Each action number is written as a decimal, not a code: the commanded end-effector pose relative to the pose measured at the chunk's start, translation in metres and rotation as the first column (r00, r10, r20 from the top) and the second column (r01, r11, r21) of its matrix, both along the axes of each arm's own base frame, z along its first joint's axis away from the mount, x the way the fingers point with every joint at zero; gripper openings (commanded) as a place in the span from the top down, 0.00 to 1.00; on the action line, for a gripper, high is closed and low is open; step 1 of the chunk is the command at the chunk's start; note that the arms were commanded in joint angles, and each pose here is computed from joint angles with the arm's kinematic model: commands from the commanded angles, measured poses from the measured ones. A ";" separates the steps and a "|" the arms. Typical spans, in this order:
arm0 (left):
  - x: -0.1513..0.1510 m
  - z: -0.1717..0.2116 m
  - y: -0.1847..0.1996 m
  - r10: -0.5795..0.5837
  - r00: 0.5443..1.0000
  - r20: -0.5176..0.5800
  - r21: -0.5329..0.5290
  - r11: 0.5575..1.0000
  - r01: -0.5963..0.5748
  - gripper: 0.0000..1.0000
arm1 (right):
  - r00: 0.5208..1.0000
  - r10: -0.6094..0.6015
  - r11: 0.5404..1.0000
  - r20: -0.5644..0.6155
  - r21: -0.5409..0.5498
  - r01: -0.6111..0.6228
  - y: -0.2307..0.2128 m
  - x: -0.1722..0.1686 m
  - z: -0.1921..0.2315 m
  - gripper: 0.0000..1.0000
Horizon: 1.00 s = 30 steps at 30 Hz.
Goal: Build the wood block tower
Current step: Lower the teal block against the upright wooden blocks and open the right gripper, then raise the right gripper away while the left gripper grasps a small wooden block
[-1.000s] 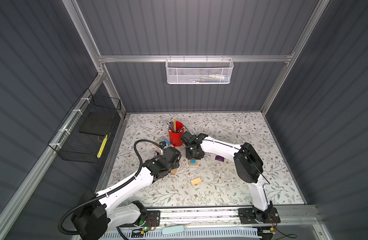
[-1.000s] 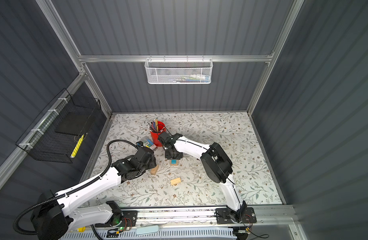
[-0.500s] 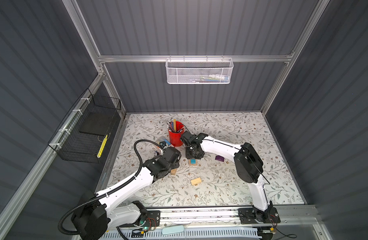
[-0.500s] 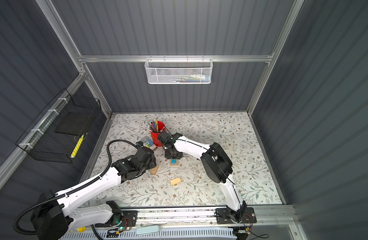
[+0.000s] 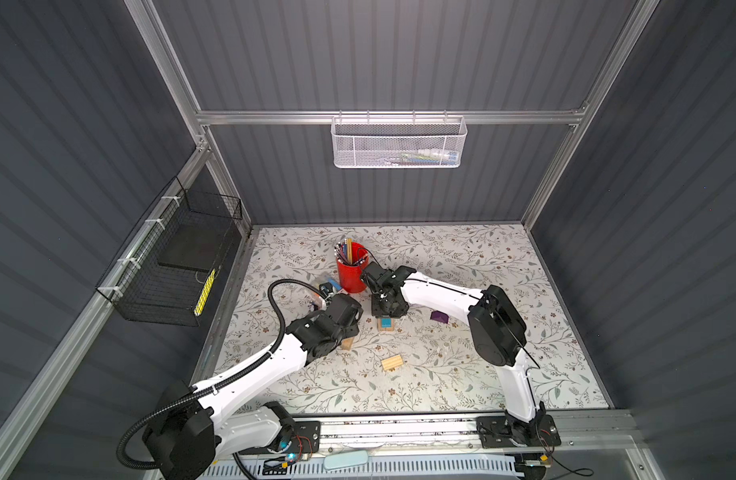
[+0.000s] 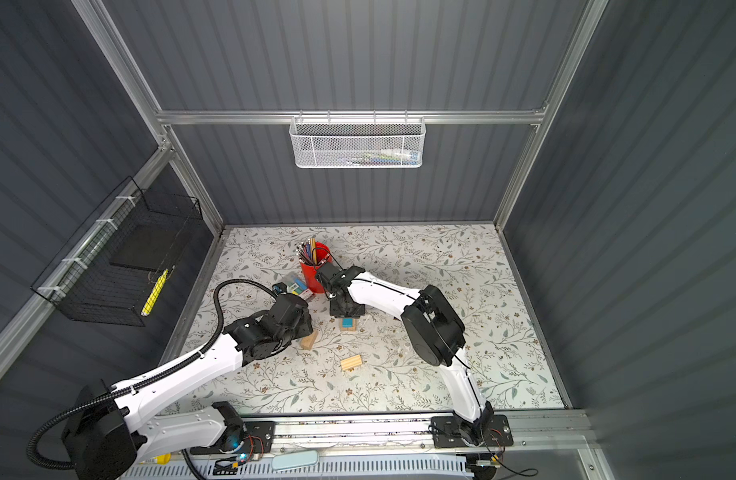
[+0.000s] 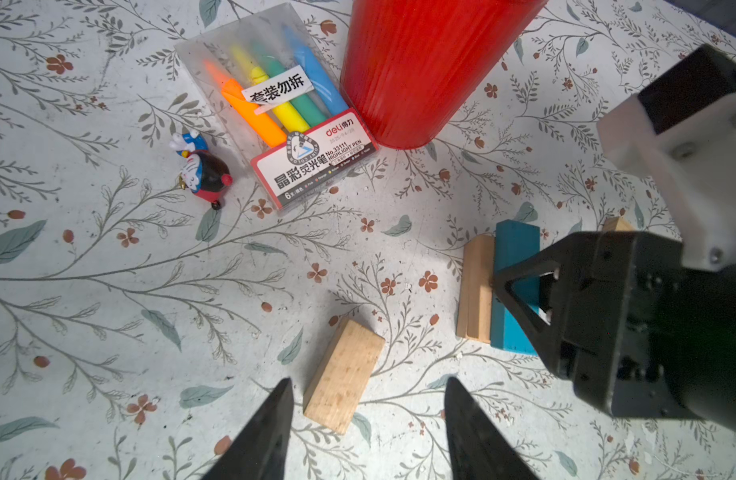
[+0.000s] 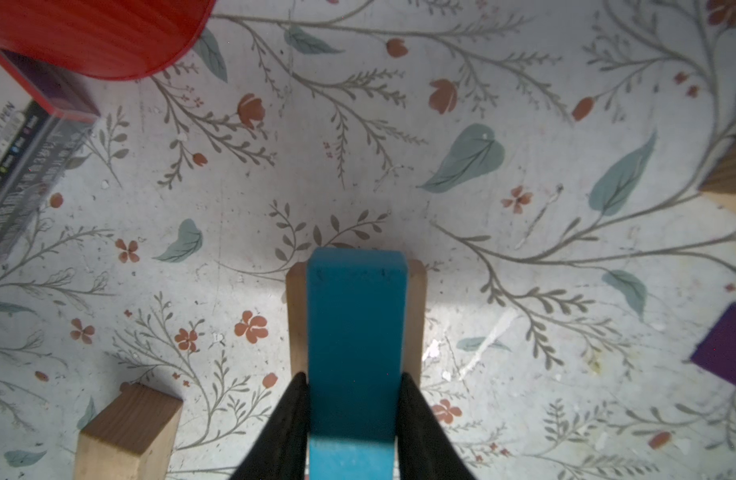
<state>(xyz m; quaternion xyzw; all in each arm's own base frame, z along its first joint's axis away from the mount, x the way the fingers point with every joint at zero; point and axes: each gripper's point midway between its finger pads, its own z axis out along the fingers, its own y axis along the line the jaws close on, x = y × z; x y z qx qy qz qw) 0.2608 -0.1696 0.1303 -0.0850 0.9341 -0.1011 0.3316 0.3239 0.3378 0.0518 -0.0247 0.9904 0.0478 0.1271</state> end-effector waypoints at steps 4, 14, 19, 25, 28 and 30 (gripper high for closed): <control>-0.002 -0.006 0.006 0.016 1.000 -0.022 0.025 1.000 -0.016 0.41 | 1.000 0.017 1.000 0.013 -0.018 -0.017 -0.001 0.003 0.005 0.66; -0.003 -0.004 0.007 0.013 1.000 -0.024 0.030 0.999 -0.012 0.41 | 0.999 0.021 1.000 0.033 0.008 -0.021 0.000 0.003 0.021 0.56; -0.004 -0.004 0.008 -0.007 0.999 -0.034 0.055 0.998 0.009 0.41 | 0.997 0.055 0.995 0.063 0.081 -0.060 0.003 -0.003 0.050 0.49; -0.009 -0.009 0.007 -0.092 0.994 -0.061 0.110 0.989 0.098 0.36 | 0.982 0.144 0.975 0.120 0.155 -0.162 -0.005 -0.022 0.076 0.41; -0.011 -0.015 0.005 -0.141 0.985 -0.097 0.150 0.977 0.154 0.33 | 0.968 0.193 0.961 0.158 0.167 -0.219 -0.015 -0.033 0.084 0.36; -0.012 -0.020 0.005 -0.161 0.979 -0.123 0.178 0.967 0.182 0.31 | 0.955 0.220 0.949 0.201 0.182 -0.257 -0.020 -0.039 0.092 0.33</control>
